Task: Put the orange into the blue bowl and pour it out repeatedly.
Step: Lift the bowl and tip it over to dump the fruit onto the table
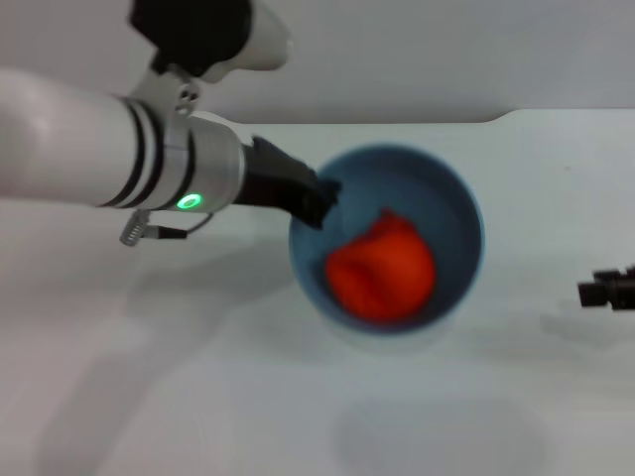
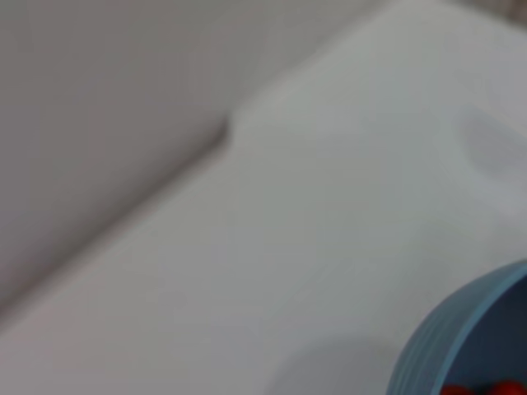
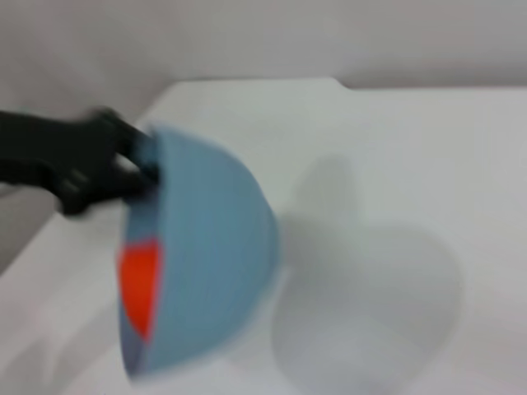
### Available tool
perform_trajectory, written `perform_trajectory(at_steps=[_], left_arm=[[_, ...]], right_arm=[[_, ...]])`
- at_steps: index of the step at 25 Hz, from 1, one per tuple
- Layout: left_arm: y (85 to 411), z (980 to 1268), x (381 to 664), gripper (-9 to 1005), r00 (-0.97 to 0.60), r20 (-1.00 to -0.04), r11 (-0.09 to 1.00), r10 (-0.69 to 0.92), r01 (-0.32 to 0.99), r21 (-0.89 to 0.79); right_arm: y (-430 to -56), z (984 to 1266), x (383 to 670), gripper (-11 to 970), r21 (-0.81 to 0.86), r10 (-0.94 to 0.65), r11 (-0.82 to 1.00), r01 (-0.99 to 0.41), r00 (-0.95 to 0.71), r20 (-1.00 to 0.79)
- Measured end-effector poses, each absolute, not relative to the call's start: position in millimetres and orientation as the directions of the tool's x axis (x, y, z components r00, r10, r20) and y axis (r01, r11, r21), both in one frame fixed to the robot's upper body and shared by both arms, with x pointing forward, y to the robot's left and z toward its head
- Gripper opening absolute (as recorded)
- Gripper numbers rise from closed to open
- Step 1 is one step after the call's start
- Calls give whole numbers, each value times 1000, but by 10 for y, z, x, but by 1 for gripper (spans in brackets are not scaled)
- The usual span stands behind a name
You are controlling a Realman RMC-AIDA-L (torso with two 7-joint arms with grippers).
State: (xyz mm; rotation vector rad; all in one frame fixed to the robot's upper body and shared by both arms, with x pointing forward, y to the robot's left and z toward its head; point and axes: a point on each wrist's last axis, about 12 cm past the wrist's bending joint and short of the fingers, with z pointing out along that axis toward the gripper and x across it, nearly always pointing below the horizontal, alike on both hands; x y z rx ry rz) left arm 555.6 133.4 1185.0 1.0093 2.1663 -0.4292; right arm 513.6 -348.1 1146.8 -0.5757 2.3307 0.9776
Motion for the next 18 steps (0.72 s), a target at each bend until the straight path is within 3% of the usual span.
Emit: perform_trajectory(at_steps=[5, 10, 15, 18], left_arm=[[1329, 11810, 5352, 0, -202, -799, 617, 566, 747, 248], [1070, 11633, 5126, 0, 76, -751, 503, 656, 698, 510], [904, 11534, 5024, -1, 263, -744, 466, 615, 639, 612], [813, 11422, 4949, -1, 408, -682, 415, 607, 570, 710]], right_arm=[[-3584, 11374, 5026, 449, 528, -138, 678, -511, -795, -591], [-3614, 11303, 4983, 448, 550, -108, 683, -481, -811, -575], [-3661, 11279, 4948, 448, 564, -72, 688, -456, -817, -572], [-3665, 11244, 4927, 448, 582, -54, 683, -442, -825, -563]])
